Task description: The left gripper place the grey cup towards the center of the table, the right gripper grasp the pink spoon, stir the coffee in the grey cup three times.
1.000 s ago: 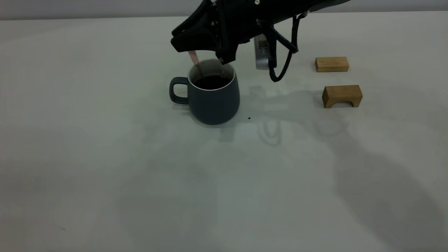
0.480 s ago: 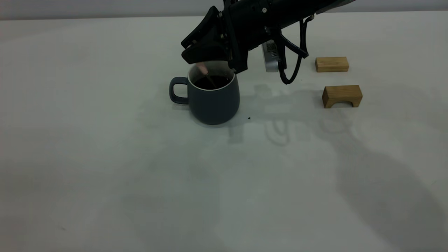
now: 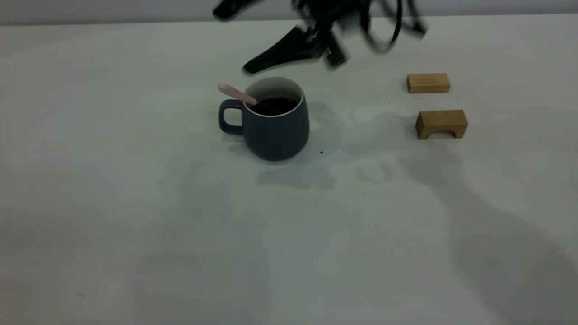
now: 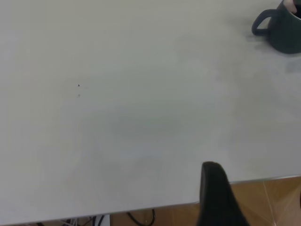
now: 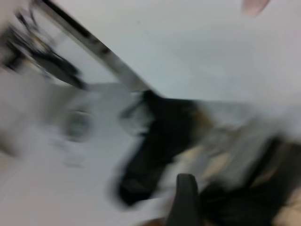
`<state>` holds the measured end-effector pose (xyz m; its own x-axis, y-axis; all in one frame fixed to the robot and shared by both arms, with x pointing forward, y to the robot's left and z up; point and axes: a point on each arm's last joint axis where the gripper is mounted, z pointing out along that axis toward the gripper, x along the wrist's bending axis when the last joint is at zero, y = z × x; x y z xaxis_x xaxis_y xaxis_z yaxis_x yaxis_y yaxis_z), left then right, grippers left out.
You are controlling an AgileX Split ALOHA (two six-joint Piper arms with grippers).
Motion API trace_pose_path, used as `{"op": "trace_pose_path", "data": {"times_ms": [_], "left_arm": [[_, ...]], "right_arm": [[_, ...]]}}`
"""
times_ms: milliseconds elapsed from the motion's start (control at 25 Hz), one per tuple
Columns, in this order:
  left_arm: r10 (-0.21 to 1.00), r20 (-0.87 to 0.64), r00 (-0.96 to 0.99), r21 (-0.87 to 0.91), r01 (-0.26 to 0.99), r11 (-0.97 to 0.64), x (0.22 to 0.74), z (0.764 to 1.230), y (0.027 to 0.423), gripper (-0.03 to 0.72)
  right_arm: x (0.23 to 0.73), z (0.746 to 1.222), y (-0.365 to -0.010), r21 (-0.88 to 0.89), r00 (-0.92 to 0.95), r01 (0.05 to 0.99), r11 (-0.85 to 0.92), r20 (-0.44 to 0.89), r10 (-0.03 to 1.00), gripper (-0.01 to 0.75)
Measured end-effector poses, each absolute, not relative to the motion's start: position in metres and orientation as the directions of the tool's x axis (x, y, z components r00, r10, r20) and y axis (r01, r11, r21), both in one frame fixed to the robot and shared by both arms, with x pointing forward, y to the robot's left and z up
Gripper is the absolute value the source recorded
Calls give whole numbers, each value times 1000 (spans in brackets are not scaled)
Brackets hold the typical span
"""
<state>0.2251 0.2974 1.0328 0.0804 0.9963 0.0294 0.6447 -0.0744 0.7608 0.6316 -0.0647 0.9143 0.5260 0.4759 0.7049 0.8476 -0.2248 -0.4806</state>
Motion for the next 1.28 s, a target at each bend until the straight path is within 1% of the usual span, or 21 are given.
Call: {"op": "trace_pose_path", "data": {"times_ms": [40, 120, 200, 320, 400, 600, 720, 800, 880, 960, 1040, 1160, 1280], "left_arm": [[996, 29, 80, 761, 645, -74, 225, 1033, 297, 490], [996, 29, 80, 761, 645, -74, 225, 1033, 297, 490], [996, 29, 80, 761, 645, -74, 225, 1033, 297, 490], [996, 29, 80, 761, 645, -74, 225, 1033, 297, 490], [996, 29, 80, 761, 645, -74, 225, 1033, 297, 490], [996, 29, 80, 761, 644, -74, 225, 1033, 297, 490], [996, 29, 80, 761, 644, -74, 225, 1033, 297, 490], [996, 29, 80, 761, 644, -74, 225, 1033, 297, 490], [996, 29, 80, 761, 644, -74, 225, 1033, 297, 490], [996, 29, 80, 761, 644, -74, 225, 1033, 297, 490], [996, 29, 80, 761, 644, -74, 225, 1033, 297, 490], [996, 29, 80, 761, 644, -74, 225, 1033, 297, 490], [996, 29, 80, 761, 644, -74, 225, 1033, 297, 490]], "right_arm": [[628, 931, -69, -368, 397, 915, -166, 745, 536, 678], [621, 958, -77, -173, 161, 984, -43, 760, 630, 651], [613, 986, -85, -14, -37, 997, 70, 738, 674, 603], [599, 1018, -93, 97, -198, 978, 185, 707, 679, 522], [591, 1033, -95, 122, -246, 966, 228, 704, 666, 469], [581, 1056, -99, 176, -297, 953, 246, 700, 649, 339], [576, 1067, -105, 217, -346, 938, 270, 651, 676, 269], [571, 1075, -116, 260, -408, 913, 315, 542, 735, 228], [562, 1092, -132, 302, -446, 889, 343, 411, 795, 206], [552, 1113, -149, 350, -450, 870, 347, 274, 850, 197], [535, 1141, -165, 419, -436, 845, 332, 182, 881, 196], [502, 1178, -186, 520, -428, 790, 325, 89, 899, 196], [458, 1195, -208, 578, -438, 738, 348, 19, 899, 196]]}}
